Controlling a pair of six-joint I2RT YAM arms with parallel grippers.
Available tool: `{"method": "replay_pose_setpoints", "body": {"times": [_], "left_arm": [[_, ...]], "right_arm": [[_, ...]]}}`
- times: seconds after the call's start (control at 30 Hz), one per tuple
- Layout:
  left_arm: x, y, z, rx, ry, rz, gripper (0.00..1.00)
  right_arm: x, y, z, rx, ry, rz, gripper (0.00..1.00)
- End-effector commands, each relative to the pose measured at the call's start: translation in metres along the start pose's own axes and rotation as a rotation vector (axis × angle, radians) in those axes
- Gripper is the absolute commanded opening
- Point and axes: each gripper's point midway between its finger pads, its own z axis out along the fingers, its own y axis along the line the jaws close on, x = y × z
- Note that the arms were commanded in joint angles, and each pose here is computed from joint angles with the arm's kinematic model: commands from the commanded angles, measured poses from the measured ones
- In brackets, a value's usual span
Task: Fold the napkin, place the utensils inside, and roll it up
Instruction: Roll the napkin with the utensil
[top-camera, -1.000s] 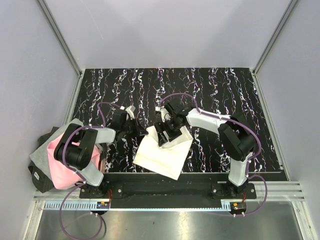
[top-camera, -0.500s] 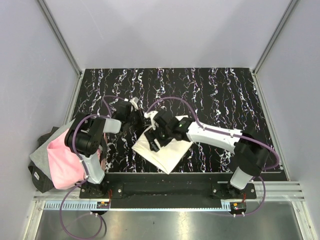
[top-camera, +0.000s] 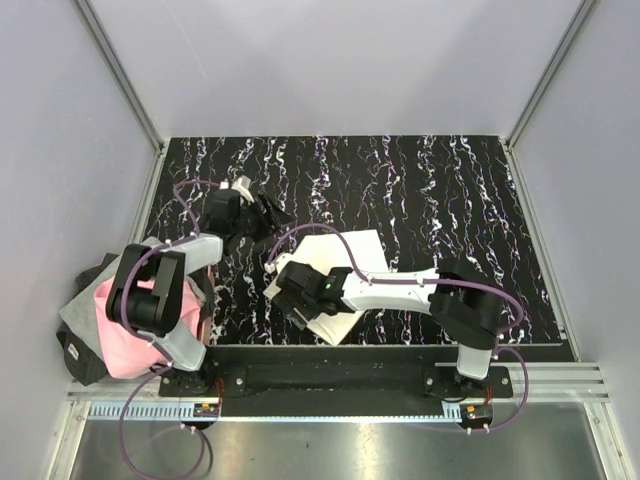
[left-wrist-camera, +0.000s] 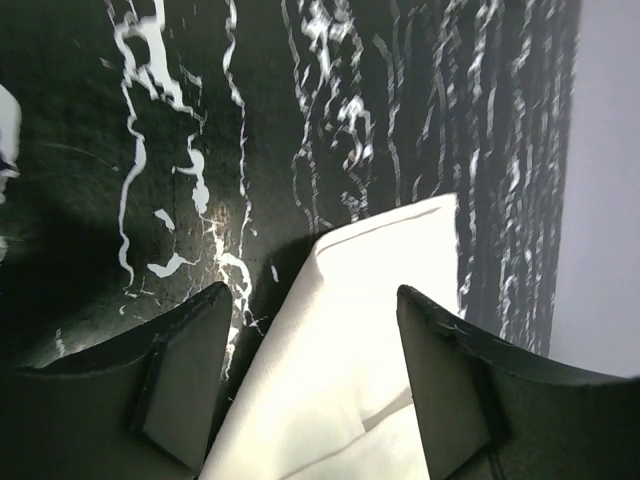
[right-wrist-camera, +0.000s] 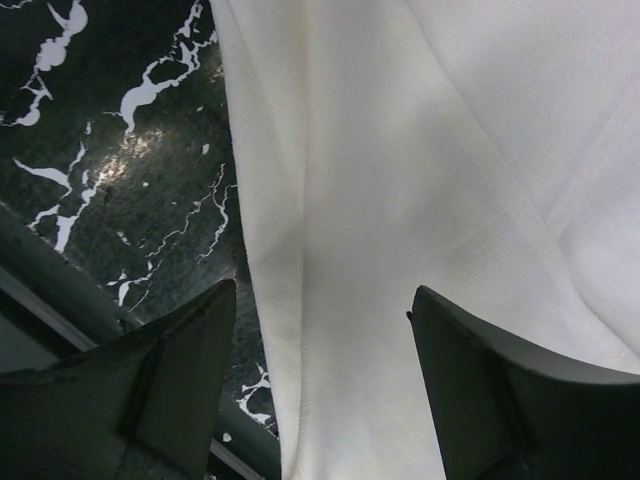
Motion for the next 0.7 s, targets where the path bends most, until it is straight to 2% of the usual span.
{"method": "replay_pose_setpoints", "body": {"times": [0.0,0.23,0.5,0.67], "left_arm": [[-0.014,-0.002,-0.023,-0.027,-0.069,0.022,0.70],[-0.016,0.004,-0.044,-0.049,-0.089,0.012,0.72],[-0.017,0.005,-0.050,-0.049,-0.095,0.013,0.73],[-0.017,0.007,-0.053,-0.049,-0.098,0.009,0.73]], "right_arm": [[-0.026,-0.002,0.001,0.055,-0.090,-0.032,0.76],[-0.020,0.015,0.005,0.039,-0.086,-0.098,0.70],[-0.008,0.018,0.016,0.050,-0.053,-0.121,0.61],[0.002,0.011,0.026,0.082,-0.024,-0.138,0.48]]}}
